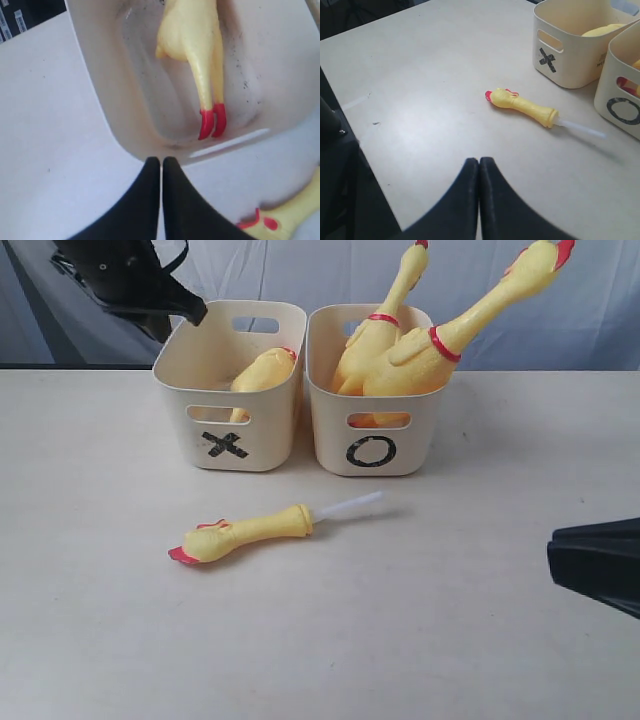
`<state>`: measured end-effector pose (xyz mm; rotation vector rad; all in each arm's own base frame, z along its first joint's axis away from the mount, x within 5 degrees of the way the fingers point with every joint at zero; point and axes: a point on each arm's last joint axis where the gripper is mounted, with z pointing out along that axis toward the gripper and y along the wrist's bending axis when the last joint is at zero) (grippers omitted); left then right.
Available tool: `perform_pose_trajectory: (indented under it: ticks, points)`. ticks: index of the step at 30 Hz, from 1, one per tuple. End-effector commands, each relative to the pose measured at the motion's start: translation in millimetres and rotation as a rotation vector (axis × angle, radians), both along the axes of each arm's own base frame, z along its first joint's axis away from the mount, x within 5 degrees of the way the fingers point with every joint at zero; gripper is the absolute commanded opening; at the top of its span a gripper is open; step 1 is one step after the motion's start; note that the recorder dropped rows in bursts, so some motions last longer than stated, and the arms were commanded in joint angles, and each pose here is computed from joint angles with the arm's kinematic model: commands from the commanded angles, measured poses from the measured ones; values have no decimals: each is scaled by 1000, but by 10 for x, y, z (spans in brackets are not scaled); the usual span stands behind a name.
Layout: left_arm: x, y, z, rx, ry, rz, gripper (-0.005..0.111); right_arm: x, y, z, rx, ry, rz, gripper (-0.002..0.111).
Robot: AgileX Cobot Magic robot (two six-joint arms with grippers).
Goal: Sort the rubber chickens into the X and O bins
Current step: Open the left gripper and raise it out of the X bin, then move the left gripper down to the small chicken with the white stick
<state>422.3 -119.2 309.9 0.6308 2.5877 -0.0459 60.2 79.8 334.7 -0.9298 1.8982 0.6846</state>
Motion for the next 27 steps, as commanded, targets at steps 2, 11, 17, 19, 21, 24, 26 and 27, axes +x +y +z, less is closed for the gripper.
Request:
perform_pose_trajectory:
  ticks: [2, 11, 17, 19, 21, 24, 26, 27]
  points:
    - [-233, -35, 147, -4, 31, -35, 0, 11, -16, -5, -13, -29, -12, 0]
    - [-684, -339, 138, 27, 55, -167, 0, 17, -23, -10, -26, -37, -15, 0]
    - [-970, -570, -45, 74, 84, -318, 0, 19, -25, -12, -30, -40, -16, 0]
    - [-1061, -634, -155, 116, 113, -416, 0, 20, -27, -13, -33, -42, -16, 0]
    - [-1156, -686, -293, 150, 152, -497, 0, 22, -29, -14, -36, -44, -17, 0]
    - [-1272, -738, -470, 193, 188, -602, 0, 22, -30, -15, -39, -46, -18, 0]
    - [-1312, -750, -571, 201, 191, -633, 0, 22, -30, -15, -39, -46, -18, 0]
    - [-1322, -748, -606, 201, 193, -643, 0, 22, -30, -15, -39, -46, -18, 0]
